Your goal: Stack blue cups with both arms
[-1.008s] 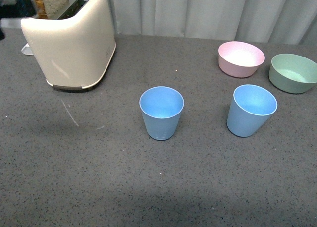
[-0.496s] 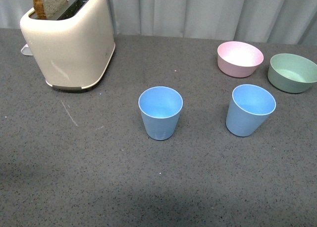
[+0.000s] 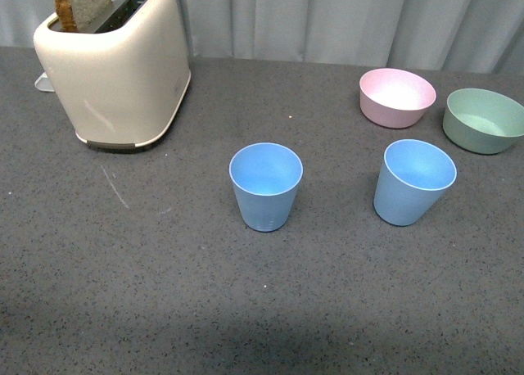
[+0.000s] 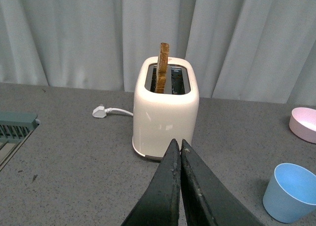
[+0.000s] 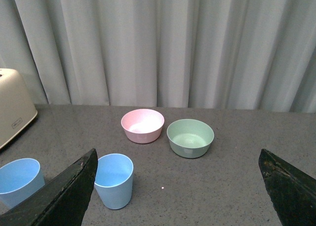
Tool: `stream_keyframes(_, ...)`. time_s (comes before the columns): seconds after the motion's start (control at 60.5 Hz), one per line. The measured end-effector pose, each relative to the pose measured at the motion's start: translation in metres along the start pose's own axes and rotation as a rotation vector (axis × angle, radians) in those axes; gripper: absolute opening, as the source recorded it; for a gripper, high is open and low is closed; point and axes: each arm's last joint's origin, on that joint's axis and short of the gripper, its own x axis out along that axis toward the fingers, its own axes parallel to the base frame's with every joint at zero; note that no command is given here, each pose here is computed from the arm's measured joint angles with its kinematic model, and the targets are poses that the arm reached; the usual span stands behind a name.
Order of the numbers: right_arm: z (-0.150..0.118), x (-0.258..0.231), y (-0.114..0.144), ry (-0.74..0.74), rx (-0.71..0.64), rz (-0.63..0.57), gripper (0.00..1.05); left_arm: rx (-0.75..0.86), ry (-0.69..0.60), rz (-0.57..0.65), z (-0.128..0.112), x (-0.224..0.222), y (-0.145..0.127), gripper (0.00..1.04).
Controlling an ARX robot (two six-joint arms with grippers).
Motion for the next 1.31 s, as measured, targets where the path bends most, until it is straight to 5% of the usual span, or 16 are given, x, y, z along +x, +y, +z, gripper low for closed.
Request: stream_keyframes(1.305,0.000,0.000,0.000,0.000,0.000,0.000,0.95,0.000,-0.005,0.000,0.000,-0.038,0.000,0.04)
